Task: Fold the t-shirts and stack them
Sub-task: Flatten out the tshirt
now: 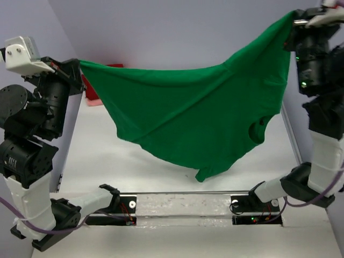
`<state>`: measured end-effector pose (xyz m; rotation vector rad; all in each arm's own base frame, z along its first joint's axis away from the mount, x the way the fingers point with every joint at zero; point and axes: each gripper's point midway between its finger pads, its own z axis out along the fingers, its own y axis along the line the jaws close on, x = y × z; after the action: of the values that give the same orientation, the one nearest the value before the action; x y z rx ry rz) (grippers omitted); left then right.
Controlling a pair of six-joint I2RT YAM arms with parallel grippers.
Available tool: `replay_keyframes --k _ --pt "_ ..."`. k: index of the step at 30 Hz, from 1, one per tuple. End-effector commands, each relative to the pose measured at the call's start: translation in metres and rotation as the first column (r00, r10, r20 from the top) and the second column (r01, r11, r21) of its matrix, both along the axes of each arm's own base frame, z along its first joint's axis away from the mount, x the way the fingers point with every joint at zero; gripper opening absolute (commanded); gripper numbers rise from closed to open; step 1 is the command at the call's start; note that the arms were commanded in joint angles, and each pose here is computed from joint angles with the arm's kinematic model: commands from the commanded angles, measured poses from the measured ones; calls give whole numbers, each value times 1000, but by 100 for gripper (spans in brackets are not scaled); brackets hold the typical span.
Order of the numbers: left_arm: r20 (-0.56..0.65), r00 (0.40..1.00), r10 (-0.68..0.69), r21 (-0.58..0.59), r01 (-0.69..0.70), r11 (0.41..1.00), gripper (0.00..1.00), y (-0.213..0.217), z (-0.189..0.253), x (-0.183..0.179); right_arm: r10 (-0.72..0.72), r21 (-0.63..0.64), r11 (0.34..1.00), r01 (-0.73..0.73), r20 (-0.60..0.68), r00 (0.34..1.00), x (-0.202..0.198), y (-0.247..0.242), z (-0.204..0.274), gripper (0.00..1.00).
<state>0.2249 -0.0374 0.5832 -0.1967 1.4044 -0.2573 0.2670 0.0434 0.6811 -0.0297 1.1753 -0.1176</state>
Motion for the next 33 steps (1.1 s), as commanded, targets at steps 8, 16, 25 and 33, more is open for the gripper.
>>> replay_keyframes --k 8,16,25,33 --pt "159 985 65 -3 -66 998 0 -10 74 42 -177 -132 970 205 196 964 -9 15 52 0" --pt "109 991 72 12 -74 997 0 -14 55 48 -182 -108 972 207 205 962 -33 -3 55 0" --pt "105 991 83 -43 -79 996 0 26 38 -24 -261 -121 955 270 81 962 -66 -12 26 0" --pt "41 996 76 -39 -75 996 0 33 2 -40 -173 -129 976 176 31 984 -70 14 -4 0"
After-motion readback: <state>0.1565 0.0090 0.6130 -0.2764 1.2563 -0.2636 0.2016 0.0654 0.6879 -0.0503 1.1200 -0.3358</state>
